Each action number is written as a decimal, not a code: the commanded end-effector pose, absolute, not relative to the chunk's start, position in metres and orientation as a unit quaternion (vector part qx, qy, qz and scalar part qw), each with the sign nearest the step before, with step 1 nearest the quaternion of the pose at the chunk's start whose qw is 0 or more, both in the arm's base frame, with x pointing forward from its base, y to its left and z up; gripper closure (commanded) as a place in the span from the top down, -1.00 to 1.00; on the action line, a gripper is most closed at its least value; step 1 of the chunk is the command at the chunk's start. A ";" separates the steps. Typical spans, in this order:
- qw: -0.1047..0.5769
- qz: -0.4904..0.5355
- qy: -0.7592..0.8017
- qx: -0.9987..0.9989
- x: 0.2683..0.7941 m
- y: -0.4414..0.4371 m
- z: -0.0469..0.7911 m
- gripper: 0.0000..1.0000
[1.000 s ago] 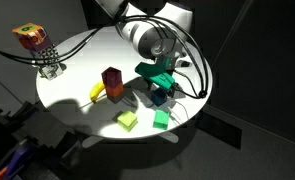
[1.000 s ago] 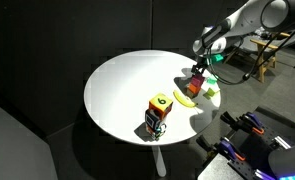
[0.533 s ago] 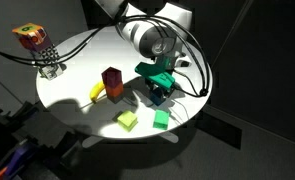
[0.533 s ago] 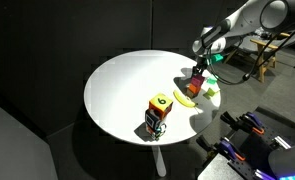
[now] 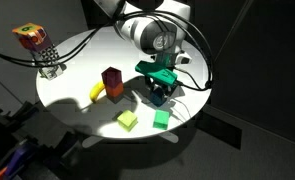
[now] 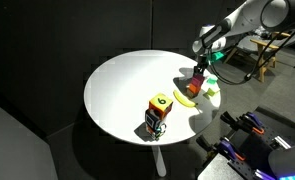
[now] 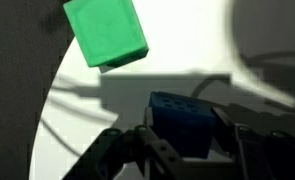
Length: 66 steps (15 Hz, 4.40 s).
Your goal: Put the blue block on the pink block
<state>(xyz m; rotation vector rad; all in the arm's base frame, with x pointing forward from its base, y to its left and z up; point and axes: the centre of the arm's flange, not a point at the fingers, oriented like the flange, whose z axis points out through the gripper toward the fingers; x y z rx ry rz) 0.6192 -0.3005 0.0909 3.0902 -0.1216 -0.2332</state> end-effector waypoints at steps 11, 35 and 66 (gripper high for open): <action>0.067 -0.079 -0.012 0.995 0.584 -0.269 0.179 -0.33; 0.060 -0.025 0.072 0.995 0.513 -0.176 0.269 -0.33; 0.029 -0.051 0.123 0.991 0.513 -0.132 0.258 -0.33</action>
